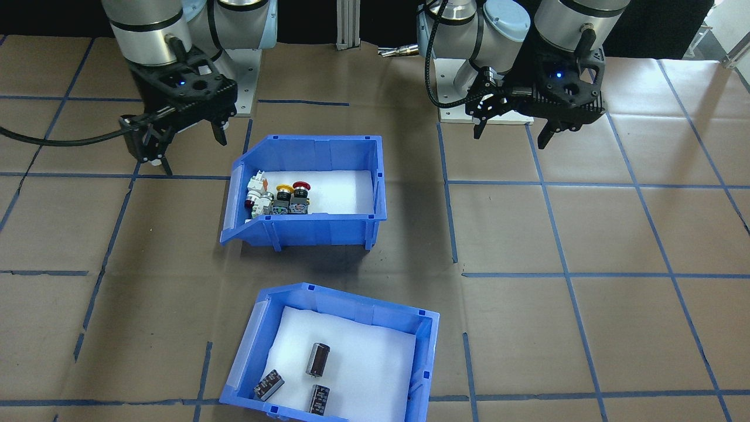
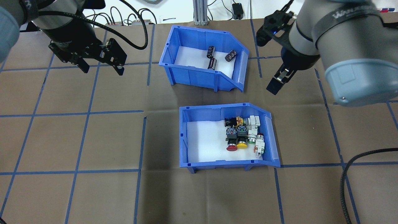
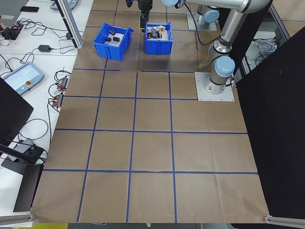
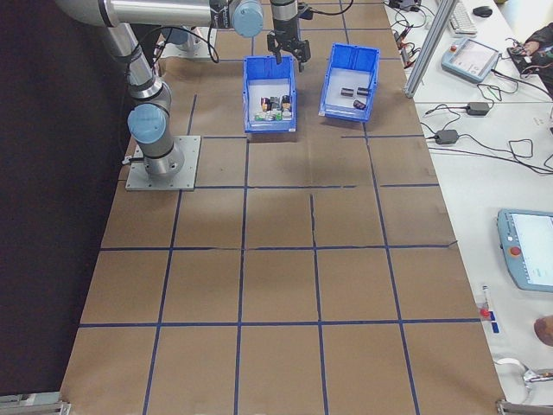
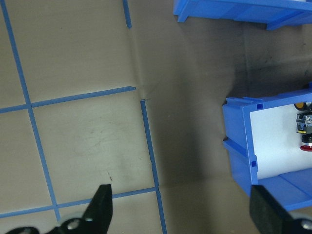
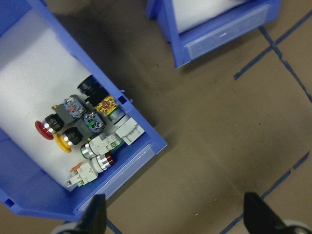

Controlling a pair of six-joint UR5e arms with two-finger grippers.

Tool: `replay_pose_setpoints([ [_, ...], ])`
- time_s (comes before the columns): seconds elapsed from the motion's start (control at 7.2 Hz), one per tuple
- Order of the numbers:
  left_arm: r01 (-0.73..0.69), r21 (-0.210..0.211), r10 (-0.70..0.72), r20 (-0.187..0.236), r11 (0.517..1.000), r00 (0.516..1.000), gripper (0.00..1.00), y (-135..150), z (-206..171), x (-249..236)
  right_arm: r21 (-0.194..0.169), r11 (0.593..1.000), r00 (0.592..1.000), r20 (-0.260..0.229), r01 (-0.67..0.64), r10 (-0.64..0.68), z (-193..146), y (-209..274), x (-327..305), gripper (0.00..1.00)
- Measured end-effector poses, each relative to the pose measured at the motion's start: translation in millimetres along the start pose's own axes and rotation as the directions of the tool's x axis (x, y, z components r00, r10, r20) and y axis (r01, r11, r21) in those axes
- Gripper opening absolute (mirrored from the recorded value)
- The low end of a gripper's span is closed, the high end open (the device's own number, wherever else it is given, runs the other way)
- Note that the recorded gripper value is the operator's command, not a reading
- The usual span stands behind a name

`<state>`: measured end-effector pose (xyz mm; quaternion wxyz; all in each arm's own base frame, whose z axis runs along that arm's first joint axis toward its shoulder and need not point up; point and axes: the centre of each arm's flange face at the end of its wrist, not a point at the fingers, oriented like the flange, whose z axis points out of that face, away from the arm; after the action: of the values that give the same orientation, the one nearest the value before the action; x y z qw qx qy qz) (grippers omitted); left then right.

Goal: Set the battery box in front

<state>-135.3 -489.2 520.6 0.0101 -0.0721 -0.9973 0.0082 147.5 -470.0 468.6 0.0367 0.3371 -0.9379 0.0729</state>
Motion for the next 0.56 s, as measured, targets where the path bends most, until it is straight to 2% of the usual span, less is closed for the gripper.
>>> replay_pose_setpoints([
  [0.14,0.0,-0.003,0.001,0.007,1.0,1.0,1.0,0,1,-1,0.014,0.985,0.985,0.006,-0.171,0.171,-3,1,18,1.0],
  [0.28,-0.008,-0.006,0.008,0.011,1.0,1.0,1.0,0,2,-1,0.012,0.954,0.954,0.009,-0.3,0.3,-3,-1,28,1.0],
  [0.42,-0.017,-0.007,0.017,0.011,1.0,1.0,1.0,0,3,-1,-0.009,0.916,0.916,0.005,-0.402,0.402,-4,-4,35,1.0],
  [0.56,-0.017,-0.007,0.018,0.009,1.0,1.0,1.0,1,3,0,-0.055,0.868,0.87,-0.001,-0.493,0.493,-4,-9,42,1.0],
])
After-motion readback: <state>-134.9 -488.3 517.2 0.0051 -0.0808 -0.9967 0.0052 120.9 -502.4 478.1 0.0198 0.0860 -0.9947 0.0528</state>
